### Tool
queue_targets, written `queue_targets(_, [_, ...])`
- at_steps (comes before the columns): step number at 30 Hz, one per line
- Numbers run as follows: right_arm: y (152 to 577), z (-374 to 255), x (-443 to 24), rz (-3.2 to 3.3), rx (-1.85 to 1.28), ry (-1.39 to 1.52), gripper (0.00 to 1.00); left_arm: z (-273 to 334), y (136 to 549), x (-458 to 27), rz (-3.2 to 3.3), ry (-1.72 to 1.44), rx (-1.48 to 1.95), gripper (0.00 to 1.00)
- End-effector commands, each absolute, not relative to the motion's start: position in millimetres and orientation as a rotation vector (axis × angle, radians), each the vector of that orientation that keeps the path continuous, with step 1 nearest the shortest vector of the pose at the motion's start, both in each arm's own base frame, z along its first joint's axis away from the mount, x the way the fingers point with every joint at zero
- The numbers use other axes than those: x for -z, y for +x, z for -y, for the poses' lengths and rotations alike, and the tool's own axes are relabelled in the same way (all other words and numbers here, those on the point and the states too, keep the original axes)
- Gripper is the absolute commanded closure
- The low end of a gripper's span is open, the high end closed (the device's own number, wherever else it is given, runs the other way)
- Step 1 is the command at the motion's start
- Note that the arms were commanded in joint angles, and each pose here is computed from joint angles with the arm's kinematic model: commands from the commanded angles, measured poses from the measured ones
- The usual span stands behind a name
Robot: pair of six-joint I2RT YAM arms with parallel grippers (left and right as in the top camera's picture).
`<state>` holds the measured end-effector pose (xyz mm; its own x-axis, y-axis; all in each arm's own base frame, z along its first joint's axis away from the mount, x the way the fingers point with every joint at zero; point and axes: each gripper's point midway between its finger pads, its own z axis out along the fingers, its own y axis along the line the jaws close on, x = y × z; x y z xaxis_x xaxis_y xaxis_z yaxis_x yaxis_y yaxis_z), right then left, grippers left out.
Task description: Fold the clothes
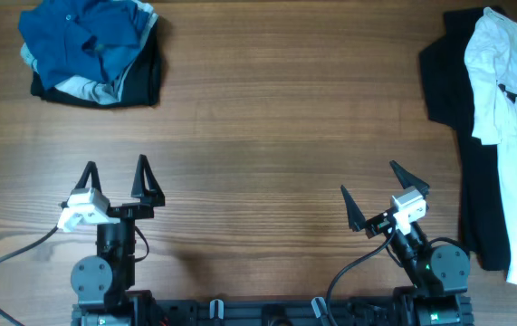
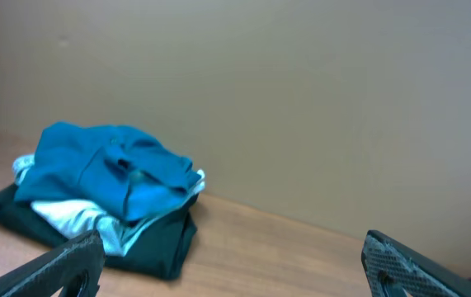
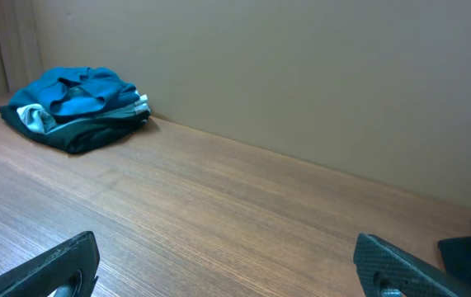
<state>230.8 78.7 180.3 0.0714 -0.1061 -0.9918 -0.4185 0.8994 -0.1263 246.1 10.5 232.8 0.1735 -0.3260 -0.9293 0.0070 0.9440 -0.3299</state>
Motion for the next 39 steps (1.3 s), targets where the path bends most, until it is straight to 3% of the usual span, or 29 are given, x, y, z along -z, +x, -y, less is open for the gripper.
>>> queue_targets(1, [230, -79, -183, -1.486, -0.257, -0.425, 0.00, -11, 244, -230, -1.344, -0.267, 0.244, 0.00])
queue_targets(8, [230, -79, -183, -1.486, -0.257, -0.425, 0.00, -10, 243, -215, -1.386, -0.271, 0.245, 0.00])
queue_targets(16, [230, -79, -183, -1.486, -0.257, -0.425, 0.00, -2, 246, -157, -1.628, -0.278, 0.262, 0.00])
queue_targets(39, [230, -79, -183, -1.486, -0.257, -0.425, 0.00, -2, 246, -156, -1.630, -0.279, 0.261, 0.00])
